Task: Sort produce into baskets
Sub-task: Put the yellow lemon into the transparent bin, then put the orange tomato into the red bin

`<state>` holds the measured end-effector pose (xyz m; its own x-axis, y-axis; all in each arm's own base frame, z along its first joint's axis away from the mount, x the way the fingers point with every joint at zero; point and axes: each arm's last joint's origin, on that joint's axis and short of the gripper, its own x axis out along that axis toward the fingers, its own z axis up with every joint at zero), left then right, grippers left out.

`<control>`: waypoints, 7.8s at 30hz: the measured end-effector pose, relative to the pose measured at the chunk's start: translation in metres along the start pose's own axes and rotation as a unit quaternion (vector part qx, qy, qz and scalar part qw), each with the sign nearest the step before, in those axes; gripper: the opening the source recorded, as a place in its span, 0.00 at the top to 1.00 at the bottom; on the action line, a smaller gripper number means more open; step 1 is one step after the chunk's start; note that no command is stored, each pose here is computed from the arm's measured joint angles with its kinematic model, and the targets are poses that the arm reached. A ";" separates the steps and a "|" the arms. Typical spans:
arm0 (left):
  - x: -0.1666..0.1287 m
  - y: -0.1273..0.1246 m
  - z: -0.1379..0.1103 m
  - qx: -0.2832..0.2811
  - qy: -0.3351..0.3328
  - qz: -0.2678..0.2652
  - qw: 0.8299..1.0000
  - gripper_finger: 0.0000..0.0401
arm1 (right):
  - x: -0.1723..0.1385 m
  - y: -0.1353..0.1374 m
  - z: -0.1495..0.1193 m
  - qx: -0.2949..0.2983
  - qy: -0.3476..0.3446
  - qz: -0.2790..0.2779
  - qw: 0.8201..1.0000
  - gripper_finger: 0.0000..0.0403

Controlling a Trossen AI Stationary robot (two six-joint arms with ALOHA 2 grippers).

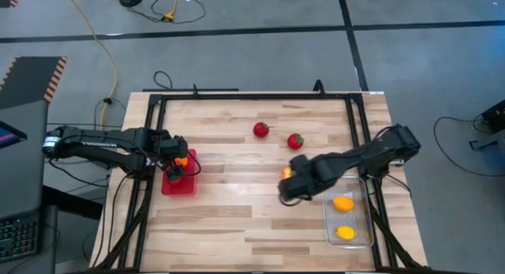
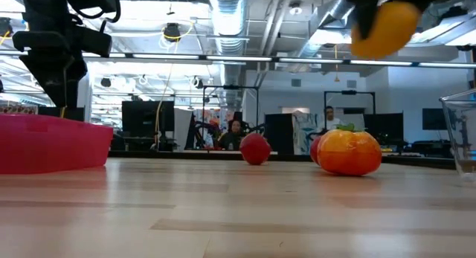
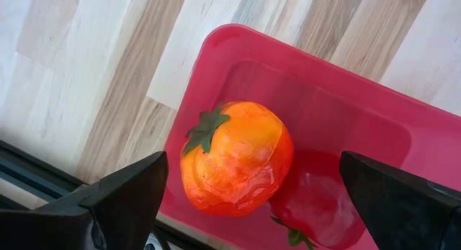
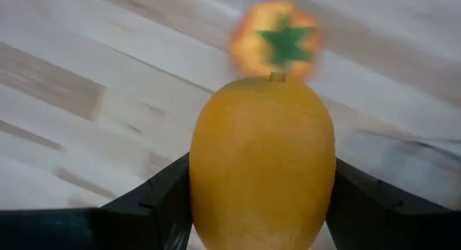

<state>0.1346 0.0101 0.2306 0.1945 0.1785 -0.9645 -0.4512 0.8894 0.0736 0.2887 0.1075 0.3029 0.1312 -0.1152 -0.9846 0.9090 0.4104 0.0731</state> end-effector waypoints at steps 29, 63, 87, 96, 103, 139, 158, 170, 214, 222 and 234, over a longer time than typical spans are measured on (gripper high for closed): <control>0.000 0.000 0.000 0.000 0.000 0.000 1.000 0.01 | -0.006 -0.059 -0.102 -0.200 0.133 -0.105 0.965 0.27; 0.000 0.000 0.000 0.000 -0.001 0.000 1.000 0.01 | -0.028 -0.051 -0.069 -0.162 0.155 -0.039 0.974 0.08; 0.000 0.000 0.001 -0.001 -0.004 -0.001 1.000 0.01 | -0.015 0.025 0.025 -0.281 -0.080 0.215 0.932 0.08; 0.000 0.000 0.001 -0.001 -0.004 -0.002 1.000 0.01 | 0.037 0.028 0.031 -0.340 -0.016 0.063 0.938 0.08; 0.000 -0.001 0.001 -0.002 -0.007 -0.003 1.000 0.01 | 0.085 0.023 0.048 -0.355 0.060 -0.071 0.930 0.09; 0.000 -0.001 0.003 -0.004 -0.016 -0.008 1.000 0.01 | 0.147 0.021 0.071 -0.403 0.165 -0.149 0.888 0.25; -0.001 -0.005 0.012 0.016 -0.061 -0.029 0.998 0.01 | 0.124 0.056 0.085 -0.396 0.095 -0.037 0.912 0.26; -0.005 -0.013 0.028 0.048 -0.140 -0.079 0.986 0.01 | 0.125 0.078 0.092 -0.388 0.019 0.057 0.920 0.26; -0.034 -0.071 0.029 0.405 -0.348 -0.137 0.835 0.01 | 0.091 0.137 0.123 -0.358 -0.166 0.407 0.824 0.26; -0.034 -0.074 0.027 0.412 -0.346 -0.150 0.829 0.01 | 0.085 0.142 0.124 -0.349 -0.170 0.446 0.806 0.26; -0.034 -0.074 0.027 0.416 -0.344 -0.163 0.826 0.02 | 0.077 0.147 0.127 -0.343 -0.200 0.480 0.782 0.26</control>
<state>0.1847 -0.0507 0.2652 0.7660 -0.1851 -0.6156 0.4212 0.8680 0.2630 0.4822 0.0442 0.2582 0.8610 0.3272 -0.3894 -0.0933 0.8543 0.5114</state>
